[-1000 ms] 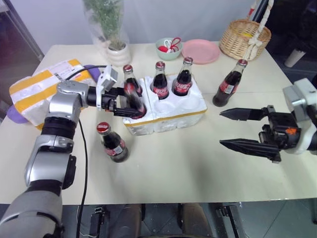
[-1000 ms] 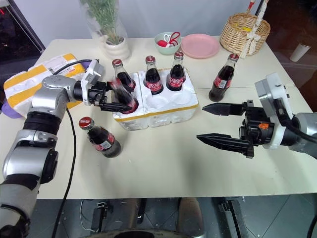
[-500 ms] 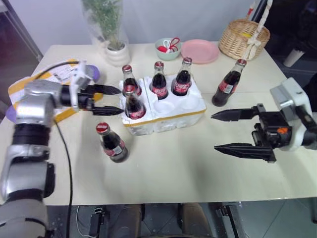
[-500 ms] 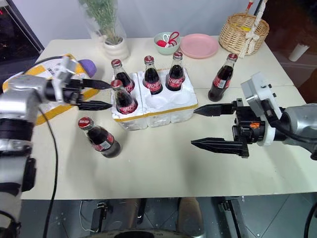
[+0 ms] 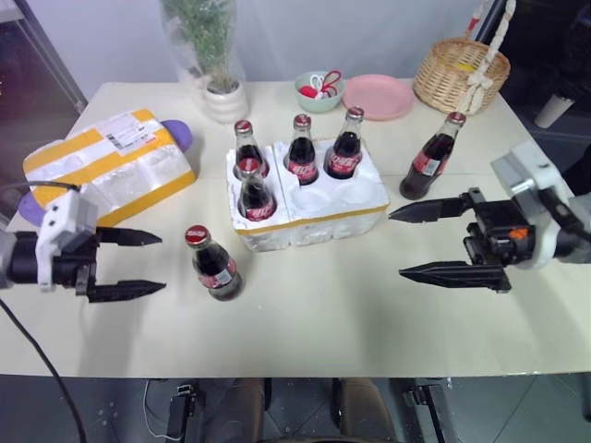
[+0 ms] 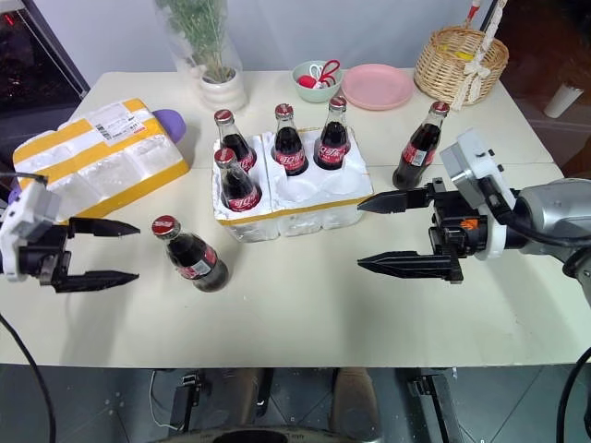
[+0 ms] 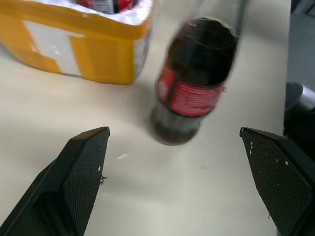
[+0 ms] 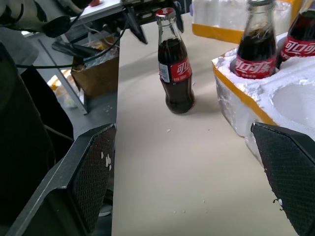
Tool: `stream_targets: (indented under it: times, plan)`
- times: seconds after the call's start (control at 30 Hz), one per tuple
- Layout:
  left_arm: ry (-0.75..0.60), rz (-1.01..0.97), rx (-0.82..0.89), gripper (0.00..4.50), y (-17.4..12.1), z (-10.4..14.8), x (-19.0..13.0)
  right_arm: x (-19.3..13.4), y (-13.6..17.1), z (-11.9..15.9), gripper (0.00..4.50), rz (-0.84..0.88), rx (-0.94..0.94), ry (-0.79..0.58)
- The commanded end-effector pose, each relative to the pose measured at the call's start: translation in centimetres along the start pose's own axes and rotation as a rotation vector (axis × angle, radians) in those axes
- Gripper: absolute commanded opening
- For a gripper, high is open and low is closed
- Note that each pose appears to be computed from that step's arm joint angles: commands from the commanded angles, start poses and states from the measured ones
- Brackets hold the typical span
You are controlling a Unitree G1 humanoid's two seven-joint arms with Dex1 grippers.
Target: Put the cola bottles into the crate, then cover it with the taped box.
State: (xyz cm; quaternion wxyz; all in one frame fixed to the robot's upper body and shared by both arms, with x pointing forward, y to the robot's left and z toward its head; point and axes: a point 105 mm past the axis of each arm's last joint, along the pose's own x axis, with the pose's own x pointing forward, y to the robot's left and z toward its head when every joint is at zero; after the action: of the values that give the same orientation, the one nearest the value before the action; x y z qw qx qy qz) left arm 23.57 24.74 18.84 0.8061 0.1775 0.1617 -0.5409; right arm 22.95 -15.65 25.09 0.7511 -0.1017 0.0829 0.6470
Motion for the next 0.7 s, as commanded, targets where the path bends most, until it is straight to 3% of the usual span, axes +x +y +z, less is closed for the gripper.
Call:
stream_targets:
  times: [0.03,0.23,0.7]
  plan:
    - [-0.074,0.039,0.025,4.44,-0.6,0.8,1.2,-0.1,0.0,1.0,4.5,0.009,-0.041,-0.011]
    - [-0.157,0.061,0.021,4.44,-0.8,0.6,4.6,0.0,0.1,1.4,4.5,0.01,-0.038,-0.017]
    - [-0.214,-0.027,-0.018,4.44,-1.8,0.3,8.9,0.2,0.3,1.8,4.5,-0.017,-0.024,-0.042]
